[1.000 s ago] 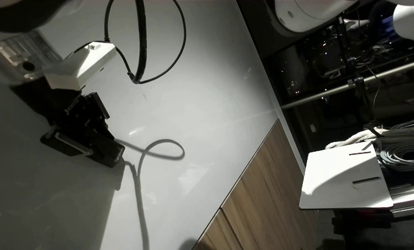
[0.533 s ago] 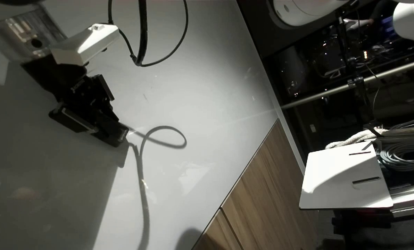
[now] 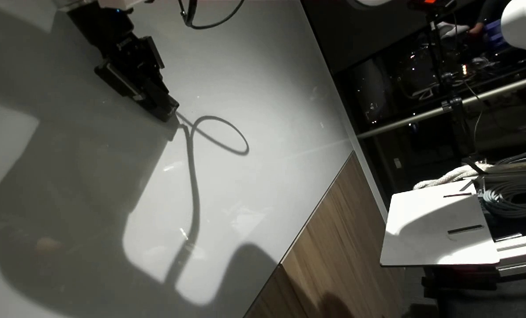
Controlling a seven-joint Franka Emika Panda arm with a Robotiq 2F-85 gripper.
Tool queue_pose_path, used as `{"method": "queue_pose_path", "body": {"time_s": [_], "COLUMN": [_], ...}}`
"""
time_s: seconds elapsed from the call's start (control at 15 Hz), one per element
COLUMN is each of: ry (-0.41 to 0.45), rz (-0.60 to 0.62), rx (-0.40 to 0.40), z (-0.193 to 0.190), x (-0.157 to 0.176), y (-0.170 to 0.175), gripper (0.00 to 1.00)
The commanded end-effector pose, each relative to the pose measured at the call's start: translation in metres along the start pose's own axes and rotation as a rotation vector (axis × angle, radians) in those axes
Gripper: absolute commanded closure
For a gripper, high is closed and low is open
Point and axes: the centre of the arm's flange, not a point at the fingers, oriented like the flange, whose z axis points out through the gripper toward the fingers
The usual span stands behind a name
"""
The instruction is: Erase the drawings on the whiteboard
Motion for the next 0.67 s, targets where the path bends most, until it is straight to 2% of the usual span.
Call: {"method": "queue_pose_path", "body": {"time_s": [0.0,0.13,0.33,0.47,0.6], "ry": [0.009,-0.013,-0.051,-0.089,-0.139], "rz": [0.069,0.096,0.145,0.155,0.142], "rx": [-0.007,0.003,0.059,0.107,0.119], "z": [0.018,0.034,0.056,0.061,0.054], "x": [0.006,-0.009,-0.031,-0.051,-0.067], "y": [0.09,0.119,0.147,0.146,0.135], "gripper": [0.71,0.71,0.71,0.71,0.71]}}
